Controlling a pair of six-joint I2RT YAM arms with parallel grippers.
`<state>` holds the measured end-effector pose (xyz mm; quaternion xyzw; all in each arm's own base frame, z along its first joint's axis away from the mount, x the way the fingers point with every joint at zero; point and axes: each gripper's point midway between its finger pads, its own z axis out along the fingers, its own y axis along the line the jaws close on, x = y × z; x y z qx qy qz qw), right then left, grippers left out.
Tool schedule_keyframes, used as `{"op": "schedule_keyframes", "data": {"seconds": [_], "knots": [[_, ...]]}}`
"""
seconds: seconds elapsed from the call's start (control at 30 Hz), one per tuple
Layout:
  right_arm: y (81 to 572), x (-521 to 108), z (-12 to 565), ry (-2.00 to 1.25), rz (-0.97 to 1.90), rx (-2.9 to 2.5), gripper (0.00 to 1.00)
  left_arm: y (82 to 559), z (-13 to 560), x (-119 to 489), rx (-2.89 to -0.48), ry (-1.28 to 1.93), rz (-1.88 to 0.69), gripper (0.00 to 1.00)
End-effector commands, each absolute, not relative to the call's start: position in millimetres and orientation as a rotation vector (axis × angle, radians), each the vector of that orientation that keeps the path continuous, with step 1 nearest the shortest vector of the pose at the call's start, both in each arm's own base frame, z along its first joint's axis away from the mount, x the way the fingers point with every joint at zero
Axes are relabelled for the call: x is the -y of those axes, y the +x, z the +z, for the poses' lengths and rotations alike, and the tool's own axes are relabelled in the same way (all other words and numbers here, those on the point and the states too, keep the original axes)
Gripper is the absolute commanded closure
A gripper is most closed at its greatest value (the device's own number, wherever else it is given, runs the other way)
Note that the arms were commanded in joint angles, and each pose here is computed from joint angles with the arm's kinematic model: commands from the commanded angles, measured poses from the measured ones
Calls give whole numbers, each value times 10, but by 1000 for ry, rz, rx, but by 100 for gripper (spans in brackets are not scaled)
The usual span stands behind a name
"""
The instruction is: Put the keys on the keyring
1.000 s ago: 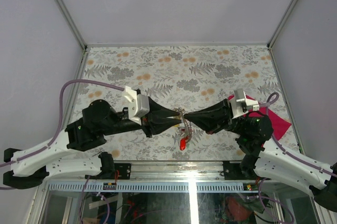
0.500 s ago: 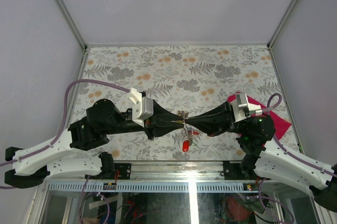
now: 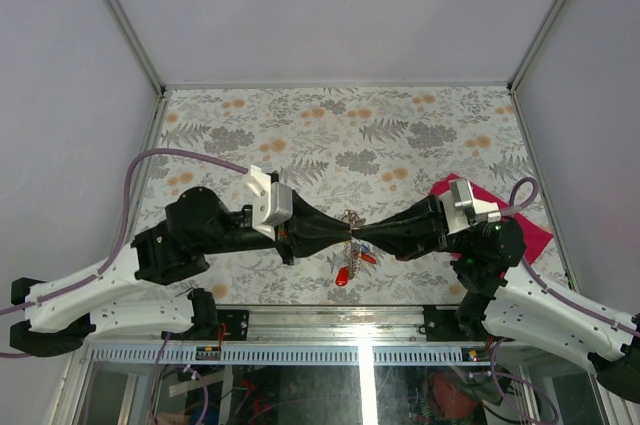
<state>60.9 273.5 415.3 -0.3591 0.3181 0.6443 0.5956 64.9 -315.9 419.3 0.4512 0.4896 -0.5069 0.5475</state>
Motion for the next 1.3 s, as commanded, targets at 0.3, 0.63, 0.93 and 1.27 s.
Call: {"op": "schedule_keyframes", "data": {"seconds": [0.3,0.63,0.93,1.27], "knots": [[531,-2626,4351,-900,1384,-667,99,636,4318,3252,-1168,1102,-1209,100],[680,-2591,4044,-968,1212,-804,82,623,4037,3200,-1327,1270,-1117,100],[725,-2635,3804,-1072,1153,-900,79,654,3872,3198,-1423,1399,-1030,100],[669,-2675,3690,-1146,1175,-934,79,706,3754,3199,-1497,1499,-944,100]]}}
